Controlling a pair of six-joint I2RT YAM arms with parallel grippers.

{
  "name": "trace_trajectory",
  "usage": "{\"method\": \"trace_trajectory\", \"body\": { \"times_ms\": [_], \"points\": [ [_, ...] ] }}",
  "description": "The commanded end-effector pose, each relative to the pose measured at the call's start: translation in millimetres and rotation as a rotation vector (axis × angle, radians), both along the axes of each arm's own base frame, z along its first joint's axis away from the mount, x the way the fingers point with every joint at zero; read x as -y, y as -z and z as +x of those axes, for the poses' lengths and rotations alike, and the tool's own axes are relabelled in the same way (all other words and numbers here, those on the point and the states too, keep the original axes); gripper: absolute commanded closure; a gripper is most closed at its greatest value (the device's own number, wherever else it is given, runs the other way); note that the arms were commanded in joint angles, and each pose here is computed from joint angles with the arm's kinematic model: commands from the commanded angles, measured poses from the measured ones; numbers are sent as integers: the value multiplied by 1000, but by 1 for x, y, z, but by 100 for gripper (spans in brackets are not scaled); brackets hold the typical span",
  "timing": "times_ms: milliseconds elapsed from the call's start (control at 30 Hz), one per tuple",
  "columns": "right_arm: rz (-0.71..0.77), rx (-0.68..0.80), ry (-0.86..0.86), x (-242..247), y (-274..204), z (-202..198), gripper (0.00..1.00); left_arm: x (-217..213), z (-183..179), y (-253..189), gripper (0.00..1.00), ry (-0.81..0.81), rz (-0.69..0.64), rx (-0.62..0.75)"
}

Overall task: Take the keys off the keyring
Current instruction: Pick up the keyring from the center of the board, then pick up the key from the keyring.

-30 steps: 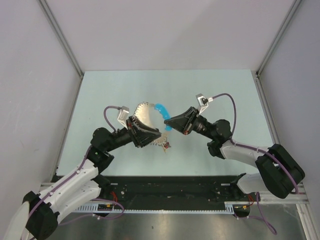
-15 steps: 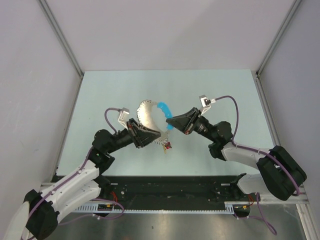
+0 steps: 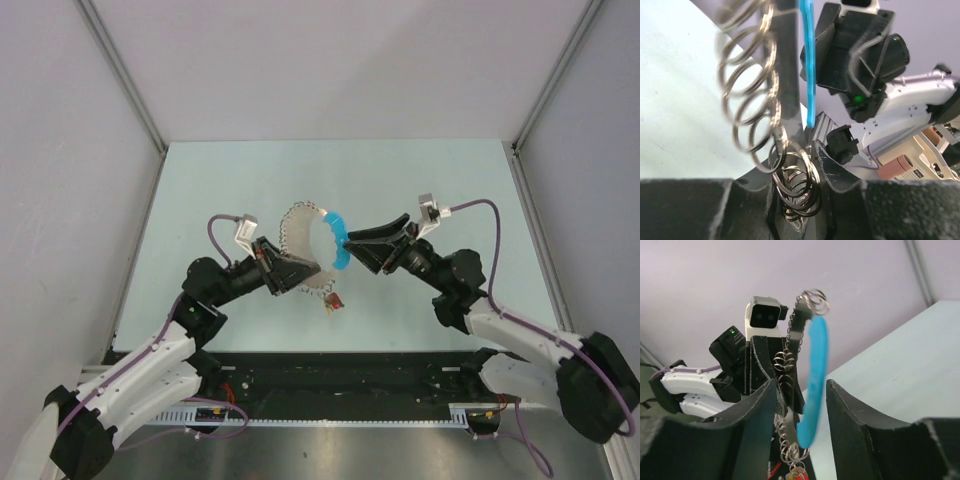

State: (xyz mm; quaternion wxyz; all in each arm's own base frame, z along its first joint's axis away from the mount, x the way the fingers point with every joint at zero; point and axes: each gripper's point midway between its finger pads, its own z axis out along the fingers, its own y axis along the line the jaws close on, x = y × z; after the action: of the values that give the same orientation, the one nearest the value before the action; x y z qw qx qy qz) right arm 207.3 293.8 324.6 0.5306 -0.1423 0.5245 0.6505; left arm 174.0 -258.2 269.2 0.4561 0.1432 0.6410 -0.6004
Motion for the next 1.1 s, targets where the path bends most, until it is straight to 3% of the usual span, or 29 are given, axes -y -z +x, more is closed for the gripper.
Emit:
{"method": "trace_trajectory", "body": {
  "times_ms": [0,133,367,633,833,1067],
  "points": [
    [-154,75,214,19,9,14,47,-4,3,-36,100,-38,-31,90],
    [-249,112,241,29,17,0,40,-4,4,-46,100,-45,-44,96],
    [-402,297,191,7,34,-48,48,-8,4,-60,100,-65,-73,107],
    [-331,458,147,-15,44,-84,55,-12,0,-76,100,-72,-119,112],
    [-366,505,269,-21,51,-68,62,-13,-6,-84,100,-57,-138,111],
    [-358,532,371,-20,44,-53,52,-14,-9,-87,99,-47,-151,107]
  ]
}}
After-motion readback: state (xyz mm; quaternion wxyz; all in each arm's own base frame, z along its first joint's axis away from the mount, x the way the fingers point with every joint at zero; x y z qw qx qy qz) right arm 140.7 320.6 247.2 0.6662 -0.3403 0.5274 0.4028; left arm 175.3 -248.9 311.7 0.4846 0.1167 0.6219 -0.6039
